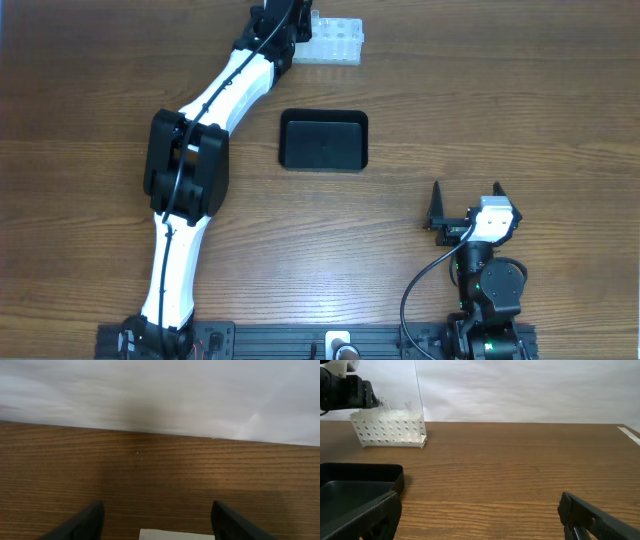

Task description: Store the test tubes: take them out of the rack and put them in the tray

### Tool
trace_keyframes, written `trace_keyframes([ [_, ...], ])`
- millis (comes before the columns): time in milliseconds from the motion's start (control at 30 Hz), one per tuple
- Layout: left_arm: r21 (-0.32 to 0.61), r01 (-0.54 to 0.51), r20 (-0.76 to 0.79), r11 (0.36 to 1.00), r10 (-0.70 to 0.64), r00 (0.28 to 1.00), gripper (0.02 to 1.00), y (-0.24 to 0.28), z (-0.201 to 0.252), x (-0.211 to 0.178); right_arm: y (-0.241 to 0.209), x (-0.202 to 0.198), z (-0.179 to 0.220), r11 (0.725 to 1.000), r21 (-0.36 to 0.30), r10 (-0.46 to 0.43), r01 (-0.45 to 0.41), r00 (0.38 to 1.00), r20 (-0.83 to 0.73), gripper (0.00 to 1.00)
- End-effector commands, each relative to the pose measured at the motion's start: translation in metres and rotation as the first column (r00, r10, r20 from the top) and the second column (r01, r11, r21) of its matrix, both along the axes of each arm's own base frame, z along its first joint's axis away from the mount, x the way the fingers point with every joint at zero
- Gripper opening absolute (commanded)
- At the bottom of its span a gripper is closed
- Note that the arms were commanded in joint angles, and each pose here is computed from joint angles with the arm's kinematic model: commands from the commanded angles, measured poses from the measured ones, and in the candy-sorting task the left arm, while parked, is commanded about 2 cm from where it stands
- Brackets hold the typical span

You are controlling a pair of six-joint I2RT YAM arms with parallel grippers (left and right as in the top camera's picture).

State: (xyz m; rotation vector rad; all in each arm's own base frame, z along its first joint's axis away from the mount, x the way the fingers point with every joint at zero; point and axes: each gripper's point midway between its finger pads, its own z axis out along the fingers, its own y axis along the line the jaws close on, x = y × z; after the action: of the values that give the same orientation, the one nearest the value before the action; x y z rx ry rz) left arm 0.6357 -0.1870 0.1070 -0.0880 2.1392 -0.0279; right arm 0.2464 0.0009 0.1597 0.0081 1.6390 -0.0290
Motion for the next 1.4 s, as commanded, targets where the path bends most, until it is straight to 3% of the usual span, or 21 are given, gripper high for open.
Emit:
trace_keyframes([
  [33, 0.001, 0.007, 0.023, 1.000, -0.007, 1.000, 0.658, -0.002, 0.009, 0.005, -0.003, 0.000, -0.001, 1.000, -0.009, -0.017, 0.017, 1.000, 0.002, 0.991],
  [400, -0.009, 0.024, 0.029, 1.000, -0.023, 0.999, 0.551, -0.005, 0.011, 0.006, -0.003, 0.000, -0.001, 1.000, -0.010, -0.017, 0.017, 1.000, 0.002, 0.991],
  [567, -0.011, 0.024, 0.033, 1.000, -0.023, 0.999, 0.450, -0.005, 0.015, 0.006, -0.003, 0.000, -0.001, 1.000, -0.009, -0.017, 0.017, 1.000, 0.002, 0.991],
  [767, -0.018, 0.030, 0.043, 0.999, -0.029, 0.999, 0.430, -0.007, 0.022, 0.005, -0.003, 0.000, -0.001, 1.000, -0.010, -0.017, 0.017, 1.000, 0.002, 0.991],
  [1000, -0.025, 0.040, 0.041, 0.999, -0.039, 0.998, 0.316, -0.009, 0.022, 0.005, -0.003, 0.000, -0.001, 1.000, -0.010, -0.017, 0.017, 1.000, 0.002, 0.991],
  [1267, -0.026, 0.042, 0.041, 0.999, -0.041, 0.998, 0.294, -0.009, 0.022, 0.005, -0.003, 0.000, -0.001, 1.000, -0.009, -0.017, 0.017, 1.000, 0.002, 0.993],
  [1400, -0.028, 0.043, 0.045, 0.999, -0.041, 0.998, 0.237, -0.009, 0.026, 0.005, -0.003, 0.000, -0.001, 1.000, -0.009, -0.017, 0.017, 1.000, 0.002, 0.993],
])
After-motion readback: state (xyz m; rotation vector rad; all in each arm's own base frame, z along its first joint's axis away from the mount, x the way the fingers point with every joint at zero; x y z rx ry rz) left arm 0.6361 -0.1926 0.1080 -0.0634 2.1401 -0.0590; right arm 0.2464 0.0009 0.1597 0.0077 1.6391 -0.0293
